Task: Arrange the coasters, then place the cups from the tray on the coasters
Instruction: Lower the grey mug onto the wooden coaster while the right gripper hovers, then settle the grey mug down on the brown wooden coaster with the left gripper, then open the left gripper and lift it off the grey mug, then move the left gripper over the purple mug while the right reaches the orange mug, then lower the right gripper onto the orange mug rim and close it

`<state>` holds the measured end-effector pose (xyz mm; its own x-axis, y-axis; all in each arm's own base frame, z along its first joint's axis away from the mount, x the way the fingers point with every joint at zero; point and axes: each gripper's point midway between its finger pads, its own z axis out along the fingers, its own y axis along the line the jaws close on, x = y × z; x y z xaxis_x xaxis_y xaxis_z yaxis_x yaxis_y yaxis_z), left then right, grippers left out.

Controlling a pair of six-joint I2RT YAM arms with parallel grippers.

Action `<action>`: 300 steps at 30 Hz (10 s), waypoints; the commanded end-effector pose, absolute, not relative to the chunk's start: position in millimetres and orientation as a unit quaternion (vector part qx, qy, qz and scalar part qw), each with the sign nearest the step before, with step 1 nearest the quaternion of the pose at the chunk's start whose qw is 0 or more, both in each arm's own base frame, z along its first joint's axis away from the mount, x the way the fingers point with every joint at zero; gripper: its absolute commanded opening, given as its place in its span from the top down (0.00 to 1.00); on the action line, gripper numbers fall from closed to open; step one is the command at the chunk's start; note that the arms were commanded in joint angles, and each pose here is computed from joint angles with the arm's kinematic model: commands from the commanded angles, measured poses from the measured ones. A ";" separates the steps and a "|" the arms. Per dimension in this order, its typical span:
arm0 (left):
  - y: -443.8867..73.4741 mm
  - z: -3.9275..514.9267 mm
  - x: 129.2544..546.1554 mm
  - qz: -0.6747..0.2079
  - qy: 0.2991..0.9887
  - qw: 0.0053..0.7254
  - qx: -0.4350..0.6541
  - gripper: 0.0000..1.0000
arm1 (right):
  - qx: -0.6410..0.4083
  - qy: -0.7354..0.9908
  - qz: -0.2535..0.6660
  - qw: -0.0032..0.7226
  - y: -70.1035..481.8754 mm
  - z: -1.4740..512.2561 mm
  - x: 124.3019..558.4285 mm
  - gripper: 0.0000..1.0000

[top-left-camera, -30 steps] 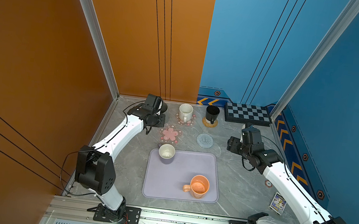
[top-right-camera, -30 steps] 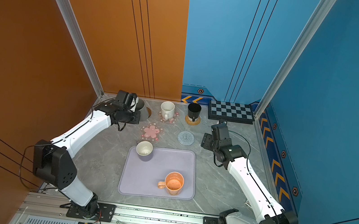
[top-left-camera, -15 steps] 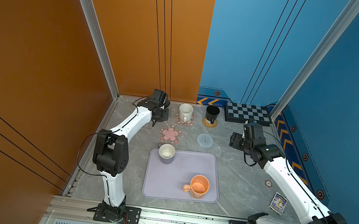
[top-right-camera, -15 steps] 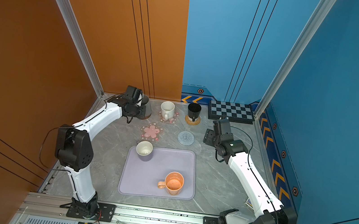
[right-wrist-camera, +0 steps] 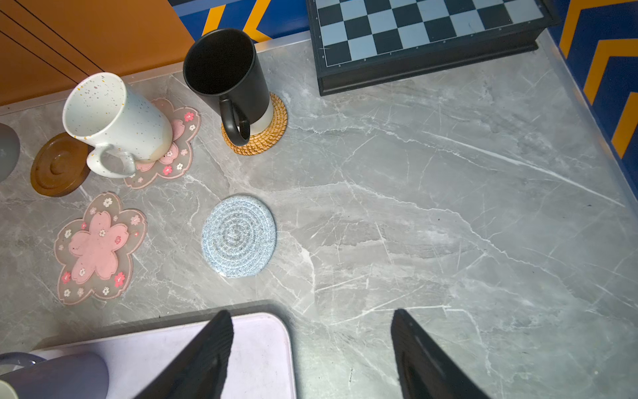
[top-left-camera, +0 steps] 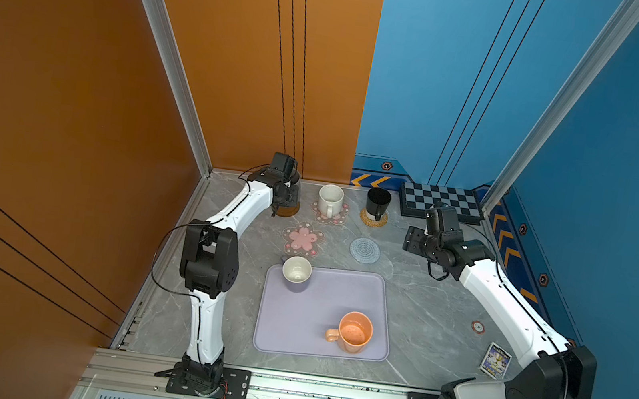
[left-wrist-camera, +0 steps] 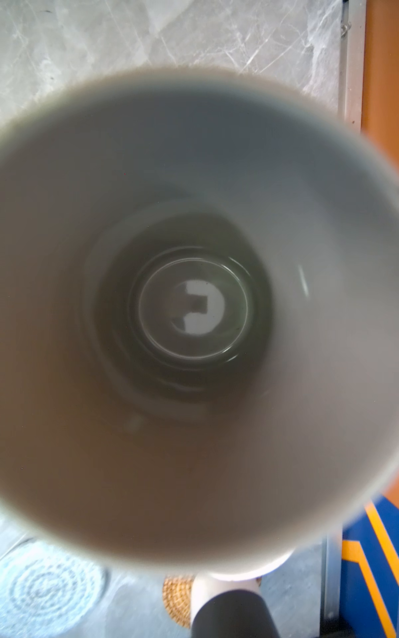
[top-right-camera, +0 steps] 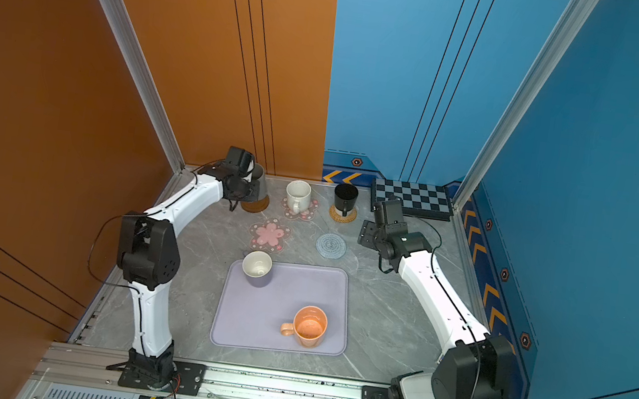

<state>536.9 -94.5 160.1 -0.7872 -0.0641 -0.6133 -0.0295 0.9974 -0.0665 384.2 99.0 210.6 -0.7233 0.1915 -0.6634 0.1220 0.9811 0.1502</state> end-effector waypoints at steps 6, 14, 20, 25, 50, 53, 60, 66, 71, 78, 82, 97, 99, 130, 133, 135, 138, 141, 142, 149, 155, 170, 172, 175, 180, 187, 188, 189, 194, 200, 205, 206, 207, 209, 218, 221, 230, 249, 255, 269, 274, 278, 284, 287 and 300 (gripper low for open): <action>-88.5 184.2 567.1 -0.017 0.927 0.371 -0.044 1.00 | 0.084 0.934 0.039 0.344 103.5 202.5 401.9 0.26; -87.3 174.7 573.7 -0.009 0.929 0.368 -0.043 1.00 | 0.078 0.940 0.049 0.328 115.9 191.3 418.8 0.26; -83.5 165.1 578.2 -0.011 0.931 0.361 -0.052 1.00 | 0.075 0.942 0.052 0.324 120.2 188.4 425.7 0.26; -79.9 157.8 578.9 -0.015 0.933 0.353 -0.063 1.00 | 0.074 0.943 0.051 0.321 121.8 186.1 428.5 0.26; -77.7 139.8 581.4 0.006 0.940 0.335 -0.059 1.00 | 0.067 0.948 0.046 0.309 124.6 173.7 431.3 0.26; -77.7 138.6 580.8 0.009 0.941 0.333 -0.059 1.00 | 0.066 0.948 0.045 0.307 125.2 171.9 431.4 0.26; -75.1 133.3 579.7 0.014 0.943 0.327 -0.059 1.00 | 0.065 0.950 0.045 0.303 125.1 168.7 430.4 0.27; -75.4 130.0 580.1 0.011 0.944 0.325 -0.063 1.00 | 0.063 0.949 0.046 0.304 126.2 169.7 430.7 0.27; -74.6 128.1 581.3 0.011 0.944 0.324 -0.065 1.00 | 0.062 0.948 0.044 0.308 124.2 173.1 428.9 0.26; -72.8 123.8 581.6 0.013 0.945 0.320 -0.066 1.00 | 0.063 0.949 0.045 0.306 124.2 171.6 427.9 0.26; -72.6 121.0 581.0 0.014 0.946 0.317 -0.066 1.00 | 0.062 0.949 0.045 0.305 124.3 171.2 428.7 0.26; -70.0 110.4 578.6 0.003 0.949 0.304 -0.080 0.99 | 0.056 0.953 0.051 0.292 129.4 162.5 426.5 0.26; -68.0 107.7 577.9 0.001 0.950 0.300 -0.087 0.94 | 0.056 0.954 0.052 0.291 130.3 161.9 426.5 0.26; -93.0 113.8 579.8 0.004 0.951 0.309 -0.030 1.00 | 0.055 0.955 0.051 0.286 132.0 157.9 420.6 0.26; -91.8 112.9 579.3 0.006 0.951 0.308 -0.035 0.99 | 0.054 0.956 0.052 0.285 132.2 157.3 420.4 0.26; -90.4 111.5 578.2 0.009 0.951 0.306 -0.039 0.98 | 0.053 0.956 0.052 0.283 132.6 156.1 420.3 0.26; -86.7 109.2 577.7 0.017 0.951 0.305 -0.042 0.98 | 0.052 0.957 0.050 0.280 132.2 153.3 419.6 0.26; -84.3 107.1 578.2 0.016 0.952 0.303 -0.048 0.98 | 0.051 0.958 0.049 0.279 132.2 151.7 419.1 0.26; -84.1 107.1 578.6 0.015 0.951 0.303 -0.049 0.99 | 0.052 0.958 0.049 0.279 131.9 152.0 419.3 0.26; -82.2 106.1 580.7 0.014 0.951 0.304 -0.055 0.99 | 0.051 0.958 0.051 0.277 133.0 150.1 419.5 0.26; -75.2 100.1 579.2 -0.005 0.952 0.295 -0.086 0.99 | 0.050 0.959 0.049 0.276 133.0 149.4 419.8 0.26; -81.1 96.5 575.6 -0.033 0.956 0.284 -0.068 0.90 | 0.048 0.958 0.054 0.277 137.6 151.1 421.4 0.26; -82.9 95.1 574.7 -0.033 0.957 0.282 -0.064 0.87 | 0.049 0.958 0.055 0.279 137.6 152.6 421.9 0.26; -84.0 95.0 573.7 -0.034 0.957 0.281 -0.063 0.84 | 0.048 0.957 0.056 0.280 138.2 153.4 421.8 0.26; -87.2 97.6 572.3 -0.040 0.957 0.281 -0.059 0.69 | 0.047 0.958 0.056 0.278 138.9 152.3 420.2 0.26; -85.8 102.4 571.0 -0.027 0.956 0.287 -0.053 0.67 | 0.048 0.958 0.053 0.276 138.9 150.6 416.2 0.26; -86.1 102.1 570.4 -0.027 0.956 0.286 -0.052 0.67 | 0.048 0.958 0.053 0.277 138.3 151.0 415.8 0.26; -85.5 102.5 570.2 -0.027 0.956 0.286 -0.051 0.67 | 0.048 0.958 0.053 0.278 138.5 152.0 415.7 0.26; -83.5 104.7 563.9 -0.020 0.957 0.285 -0.051 0.68 | 0.049 0.956 0.054 0.283 137.2 156.2 414.5 0.26; -79.4 106.9 557.8 -0.009 0.958 0.283 -0.046 0.69 | 0.047 0.955 0.056 0.287 137.7 160.7 410.5 0.26; -80.7 115.2 554.9 -0.013 0.956 0.289 -0.049 0.68 | 0.046 0.953 0.053 0.294 134.1 165.9 406.0 0.26; -81.3 118.7 554.2 -0.014 0.955 0.292 -0.049 0.68 | 0.046 0.953 0.052 0.296 133.8 167.4 405.2 0.26; -81.9 124.0 553.1 -0.015 0.954 0.295 -0.048 0.68 | 0.045 0.952 0.053 0.298 132.9 169.6 404.4 0.26; -83.0 135.4 550.2 -0.013 0.951 0.304 -0.044 0.67 | 0.045 0.950 0.053 0.303 131.7 173.5 402.9 0.26; -77.2 167.2 502.6 0.053 0.948 0.313 -0.015 0.67 | 0.045 0.945 0.057 0.318 129.9 185.1 383.2 0.25; -75.7 172.9 476.1 0.088 0.947 0.308 -0.001 0.67 | 0.039 0.943 0.063 0.325 134.2 190.6 371.5 0.25; -87.6 192.7 386.9 0.114 0.940 0.321 0.012 0.67 | 0.004 0.931 0.062 0.358 143.6 199.0 305.8 0.25; -109.4 187.9 244.7 -0.007 0.938 0.347 -0.014 0.67 | 0.043 0.913 0.145 0.378 115.1 170.2 190.5 0.24; -106.6 178.7 240.7 0.007 0.942 0.336 -0.009 0.67 | 0.025 0.917 0.134 0.376 125.6 169.1 188.5 0.24; -109.8 176.6 254.4 0.042 0.942 0.333 -0.011 0.68 | -0.079 0.927 0.119 0.347 182.1 198.2 167.8 0.25; -108.7 176.6 250.8 0.033 0.942 0.334 -0.015 0.68 | -0.124 0.925 0.114 0.341 210.7 211.0 163.7 0.25; -105.0 169.6 245.4 0.032 0.945 0.325 -0.013 0.69 | -0.187 0.922 0.088 0.328 237.4 217.7 160.5 0.26; -96.4 172.9 240.2 0.018 0.945 0.326 -0.018 0.70 | -0.312 0.899 0.055 0.301 261.2 216.6 145.9 0.27; -92.7 177.9 239.3 0.004 0.943 0.331 -0.025 0.71 | -0.378 0.881 0.054 0.277 273.5 209.8 135.4 0.27; -82.2 174.0 229.4 -0.018 0.944 0.325 -0.054 0.74 | -0.527 0.827 0.058 0.186 304.4 173.9 104.1 0.62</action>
